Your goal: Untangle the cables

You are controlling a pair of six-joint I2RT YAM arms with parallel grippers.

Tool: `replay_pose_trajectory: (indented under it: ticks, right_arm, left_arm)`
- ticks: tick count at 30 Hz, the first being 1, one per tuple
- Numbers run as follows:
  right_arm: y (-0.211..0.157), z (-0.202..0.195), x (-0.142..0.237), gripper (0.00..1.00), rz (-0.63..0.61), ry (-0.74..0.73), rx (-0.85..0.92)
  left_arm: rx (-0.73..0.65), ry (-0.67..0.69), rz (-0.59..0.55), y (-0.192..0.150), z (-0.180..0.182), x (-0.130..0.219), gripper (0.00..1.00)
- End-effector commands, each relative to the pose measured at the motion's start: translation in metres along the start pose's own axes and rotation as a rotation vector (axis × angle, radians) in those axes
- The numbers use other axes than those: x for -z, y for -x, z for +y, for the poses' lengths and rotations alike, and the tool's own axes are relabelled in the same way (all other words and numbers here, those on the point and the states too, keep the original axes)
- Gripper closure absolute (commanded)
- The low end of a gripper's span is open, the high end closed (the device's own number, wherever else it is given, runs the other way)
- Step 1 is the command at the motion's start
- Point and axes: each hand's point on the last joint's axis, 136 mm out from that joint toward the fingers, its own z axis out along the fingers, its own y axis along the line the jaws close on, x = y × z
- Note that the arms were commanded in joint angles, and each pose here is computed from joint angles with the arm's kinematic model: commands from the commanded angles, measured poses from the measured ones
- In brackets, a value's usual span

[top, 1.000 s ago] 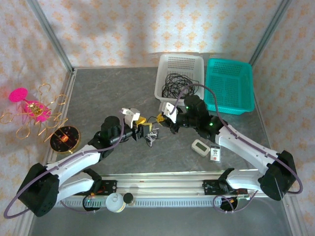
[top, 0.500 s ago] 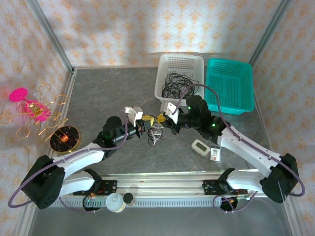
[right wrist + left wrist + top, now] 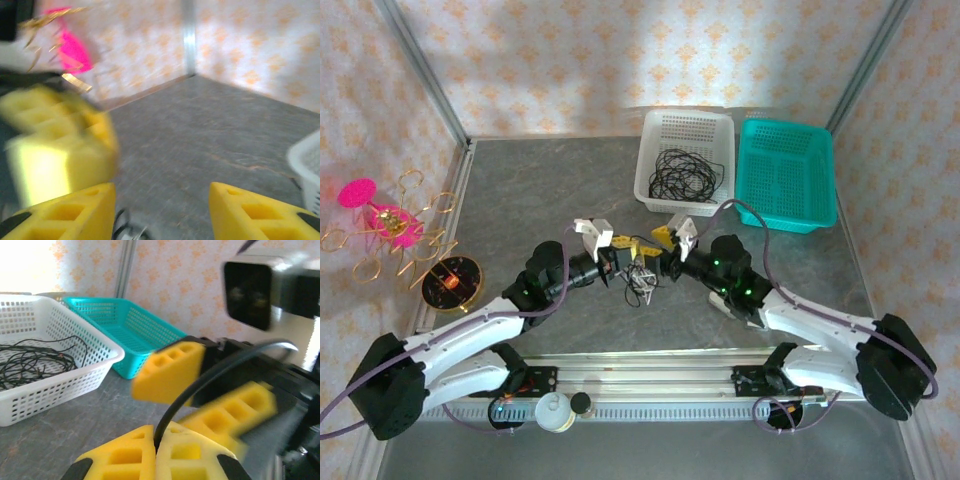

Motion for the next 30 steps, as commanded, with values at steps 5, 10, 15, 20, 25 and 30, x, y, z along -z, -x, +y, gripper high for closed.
replay_pose_trajectory:
  ticks: [5,10,15,20,25,30]
  right_arm:
    - [0.040,-0.044,-0.005,0.47,-0.245,-0.214,-0.326]
    - [-0.004,-0.053,-0.023,0.47,-0.140,-0.244,-0.444]
    - [-0.053,-0.063,-0.021,0.46,-0.042,-0.310,-0.467]
    - [-0.096,-0.070,-0.024,0.33,0.086,-0.367,-0.446]
    - [-0.134,-0.086,-0.024,0.32,0.176,-0.463,-0.419]
    - [-0.157,-0.104,-0.015,0.31,0.212,-0.585,-0.393]
  left_arm:
    - [-0.002,-0.012,0.002,0.017,-0.015,-0.002,1.00]
    - [-0.018,-0.006,-0.059,0.039,-0.022,-0.001,1.00]
    - [-0.046,0.033,-0.131,0.065,-0.022,0.008,1.00]
    - [-0.086,0.035,-0.188,0.094,-0.029,0.013,1.00]
    - [-0.104,0.007,-0.232,0.125,-0.041,0.017,1.00]
    - [-0.118,-0.007,-0.272,0.153,-0.052,0.026,1.00]
